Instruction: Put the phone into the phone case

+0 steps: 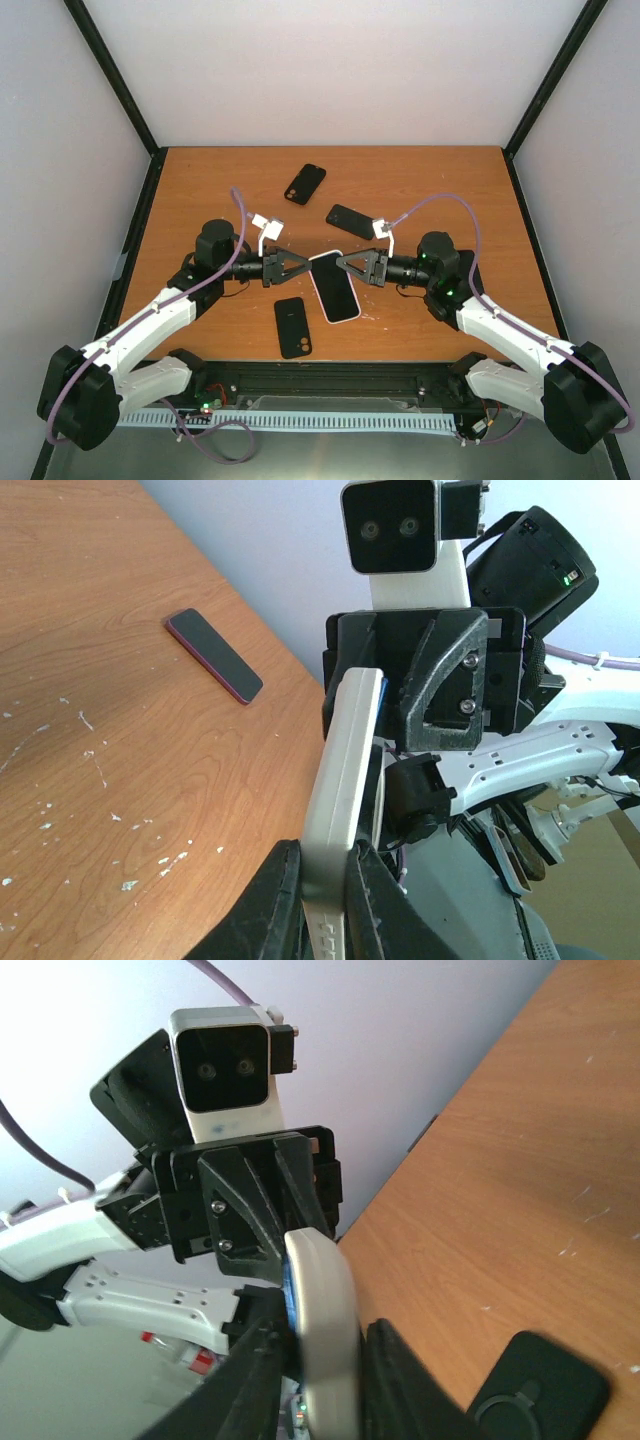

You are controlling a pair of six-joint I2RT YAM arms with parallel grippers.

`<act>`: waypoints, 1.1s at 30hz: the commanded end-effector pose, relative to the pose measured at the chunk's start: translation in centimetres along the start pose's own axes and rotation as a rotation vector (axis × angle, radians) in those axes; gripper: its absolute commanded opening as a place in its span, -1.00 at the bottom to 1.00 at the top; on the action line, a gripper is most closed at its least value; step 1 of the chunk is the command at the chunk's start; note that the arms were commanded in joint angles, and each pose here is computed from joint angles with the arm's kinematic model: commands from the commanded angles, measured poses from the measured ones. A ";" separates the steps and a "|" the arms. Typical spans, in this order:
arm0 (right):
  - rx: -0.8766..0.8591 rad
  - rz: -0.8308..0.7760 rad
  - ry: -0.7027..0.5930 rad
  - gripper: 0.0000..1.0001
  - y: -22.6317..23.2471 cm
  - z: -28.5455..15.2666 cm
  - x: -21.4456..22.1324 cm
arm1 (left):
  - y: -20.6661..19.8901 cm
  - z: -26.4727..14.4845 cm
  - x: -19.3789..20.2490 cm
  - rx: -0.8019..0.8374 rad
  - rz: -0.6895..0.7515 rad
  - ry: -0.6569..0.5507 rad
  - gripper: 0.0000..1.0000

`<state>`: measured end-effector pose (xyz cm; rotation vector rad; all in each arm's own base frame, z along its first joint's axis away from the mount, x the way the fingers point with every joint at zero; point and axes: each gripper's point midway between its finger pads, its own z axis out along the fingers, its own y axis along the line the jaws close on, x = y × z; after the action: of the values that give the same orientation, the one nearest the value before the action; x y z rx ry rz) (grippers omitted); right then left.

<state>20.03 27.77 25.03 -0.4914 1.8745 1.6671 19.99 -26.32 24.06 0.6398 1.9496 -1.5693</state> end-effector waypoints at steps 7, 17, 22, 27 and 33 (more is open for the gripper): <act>-0.012 -0.034 0.000 -0.43 1.4 1.0 -2.2 | -1.8 0.0 -1.3 0.041 0.082 -0.003 -0.99; 0.012 -0.084 0.009 -0.95 1.4 1.0 -2.6 | -1.1 -0.2 -1.9 -0.022 0.051 -0.026 -0.99; 0.034 -0.044 -0.044 -0.95 1.1 0.7 -3.1 | -0.8 -0.1 -2.3 -0.040 -0.011 -0.035 -0.79; 0.044 0.083 -0.174 -0.94 0.8 0.4 -5.2 | -1.2 -0.2 -1.6 0.009 -0.043 -0.049 -0.07; -0.010 0.136 -0.293 -0.95 1.7 0.4 -8.0 | -0.4 0.2 0.0 0.049 -0.087 -0.020 0.15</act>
<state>23.98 27.94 26.84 -0.2162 1.8969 1.6515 20.17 -26.29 23.96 0.5451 1.9905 -1.6152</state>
